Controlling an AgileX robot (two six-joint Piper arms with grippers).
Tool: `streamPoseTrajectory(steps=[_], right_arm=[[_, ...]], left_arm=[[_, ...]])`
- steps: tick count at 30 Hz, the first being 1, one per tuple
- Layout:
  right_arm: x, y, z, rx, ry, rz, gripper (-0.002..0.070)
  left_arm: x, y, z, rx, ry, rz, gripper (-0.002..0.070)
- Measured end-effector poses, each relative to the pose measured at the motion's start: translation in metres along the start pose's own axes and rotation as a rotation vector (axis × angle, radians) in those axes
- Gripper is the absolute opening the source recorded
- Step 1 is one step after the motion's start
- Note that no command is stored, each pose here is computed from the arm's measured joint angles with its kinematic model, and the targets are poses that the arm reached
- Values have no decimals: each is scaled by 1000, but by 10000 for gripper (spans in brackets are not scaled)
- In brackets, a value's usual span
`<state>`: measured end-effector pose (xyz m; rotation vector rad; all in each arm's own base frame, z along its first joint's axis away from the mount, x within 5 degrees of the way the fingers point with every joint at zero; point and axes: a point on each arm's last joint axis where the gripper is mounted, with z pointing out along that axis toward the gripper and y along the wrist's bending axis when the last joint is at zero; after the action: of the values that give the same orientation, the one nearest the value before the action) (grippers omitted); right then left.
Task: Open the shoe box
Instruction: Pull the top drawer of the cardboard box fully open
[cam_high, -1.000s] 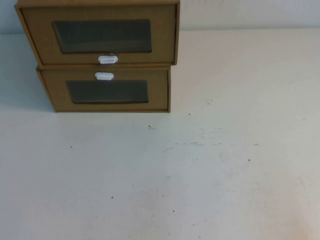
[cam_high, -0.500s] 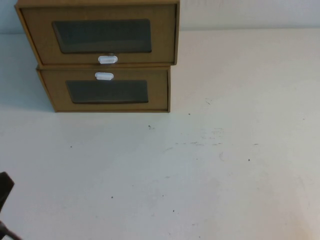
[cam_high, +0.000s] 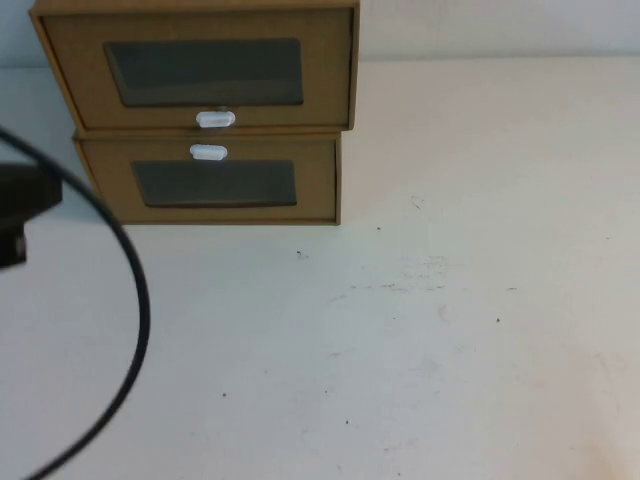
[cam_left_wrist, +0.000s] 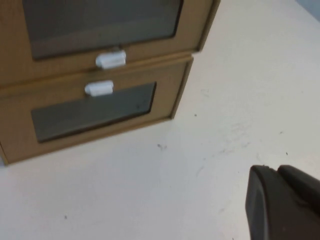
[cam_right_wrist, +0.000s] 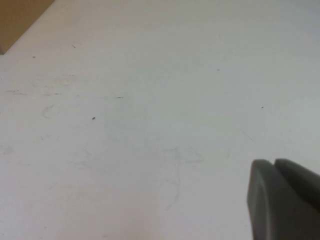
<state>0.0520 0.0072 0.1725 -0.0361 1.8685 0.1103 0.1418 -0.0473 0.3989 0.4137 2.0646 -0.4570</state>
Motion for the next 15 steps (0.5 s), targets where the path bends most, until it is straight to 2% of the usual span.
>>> streamPoseTrajectory(steps=[11, 15], right_arm=[[0, 0, 0, 0, 0, 0, -14], [0, 0, 0, 0, 0, 0, -14]], left_arm=[[-123, 32, 49, 38, -9, 105, -5], [-154, 44, 76, 78, 6, 122, -5]])
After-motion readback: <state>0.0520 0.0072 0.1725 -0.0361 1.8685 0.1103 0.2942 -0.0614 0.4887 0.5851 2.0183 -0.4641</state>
